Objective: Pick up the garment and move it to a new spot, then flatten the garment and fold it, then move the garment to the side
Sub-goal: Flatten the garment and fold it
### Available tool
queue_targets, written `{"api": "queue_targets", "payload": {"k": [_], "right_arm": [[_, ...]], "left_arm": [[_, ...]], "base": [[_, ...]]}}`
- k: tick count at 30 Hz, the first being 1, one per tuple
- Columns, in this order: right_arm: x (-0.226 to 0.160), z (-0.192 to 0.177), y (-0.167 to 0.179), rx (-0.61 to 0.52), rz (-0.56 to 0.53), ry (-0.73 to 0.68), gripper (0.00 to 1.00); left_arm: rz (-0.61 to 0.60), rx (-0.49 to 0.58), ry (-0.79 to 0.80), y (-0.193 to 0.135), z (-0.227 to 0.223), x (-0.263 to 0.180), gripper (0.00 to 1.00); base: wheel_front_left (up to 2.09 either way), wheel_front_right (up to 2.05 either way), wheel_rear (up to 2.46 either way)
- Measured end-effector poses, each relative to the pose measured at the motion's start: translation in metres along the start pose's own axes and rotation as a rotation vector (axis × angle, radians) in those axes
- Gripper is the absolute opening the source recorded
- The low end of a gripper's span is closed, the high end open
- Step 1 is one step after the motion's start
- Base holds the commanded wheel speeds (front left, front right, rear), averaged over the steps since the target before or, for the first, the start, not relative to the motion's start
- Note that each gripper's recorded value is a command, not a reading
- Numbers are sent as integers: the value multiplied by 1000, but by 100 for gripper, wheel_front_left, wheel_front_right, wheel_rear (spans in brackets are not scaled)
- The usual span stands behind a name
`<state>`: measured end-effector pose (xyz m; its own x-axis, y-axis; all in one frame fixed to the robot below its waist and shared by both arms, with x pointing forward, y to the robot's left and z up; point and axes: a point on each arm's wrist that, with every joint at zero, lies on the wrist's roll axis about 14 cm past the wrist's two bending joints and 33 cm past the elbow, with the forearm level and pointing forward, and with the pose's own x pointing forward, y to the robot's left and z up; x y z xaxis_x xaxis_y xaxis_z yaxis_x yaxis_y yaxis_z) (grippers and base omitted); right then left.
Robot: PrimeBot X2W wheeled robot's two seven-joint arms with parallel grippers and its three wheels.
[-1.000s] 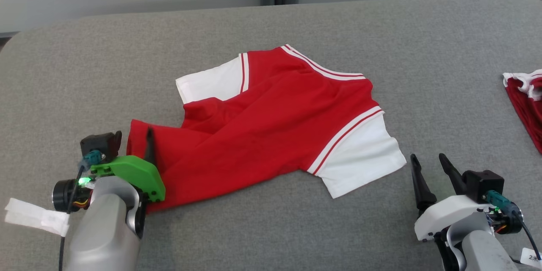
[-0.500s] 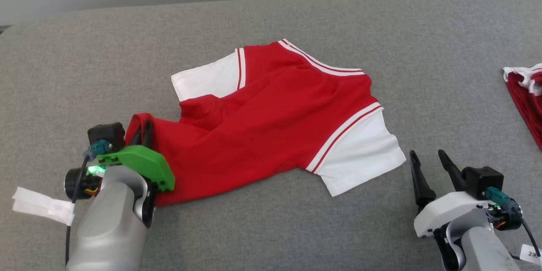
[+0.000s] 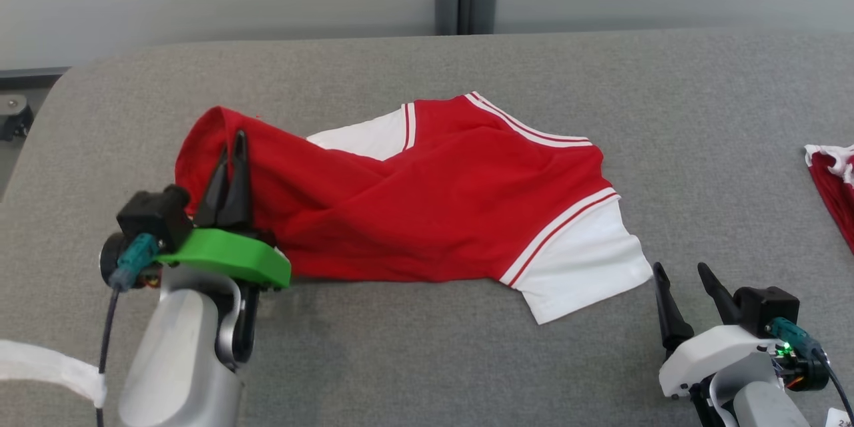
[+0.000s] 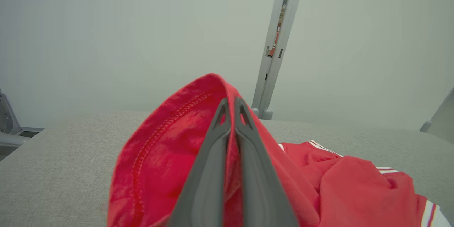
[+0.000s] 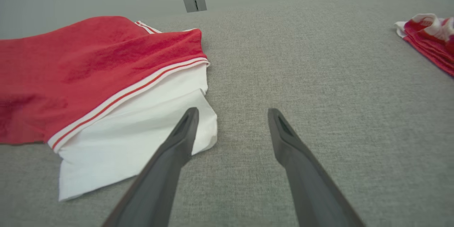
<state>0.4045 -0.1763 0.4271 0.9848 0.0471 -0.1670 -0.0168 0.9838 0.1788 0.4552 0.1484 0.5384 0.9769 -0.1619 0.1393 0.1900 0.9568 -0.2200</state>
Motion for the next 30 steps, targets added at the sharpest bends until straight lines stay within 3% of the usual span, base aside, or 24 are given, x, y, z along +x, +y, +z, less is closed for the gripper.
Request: {"api": "queue_targets", "payload": {"k": [9, 15, 30], "right_arm": [[-8, 3, 1, 2, 2, -12, 100], [1, 1, 7, -5, 21, -3, 100], [31, -13, -8, -31, -9, 32, 100]], "left_arm": [[-6, -22, 7, -14, -8, -47, 0], [73, -34, 95, 13, -37, -54, 0], [214, 59, 252, 86, -83, 18, 0]], "base": [[0, 0, 0], [0, 0, 0], [0, 0, 0]]}}
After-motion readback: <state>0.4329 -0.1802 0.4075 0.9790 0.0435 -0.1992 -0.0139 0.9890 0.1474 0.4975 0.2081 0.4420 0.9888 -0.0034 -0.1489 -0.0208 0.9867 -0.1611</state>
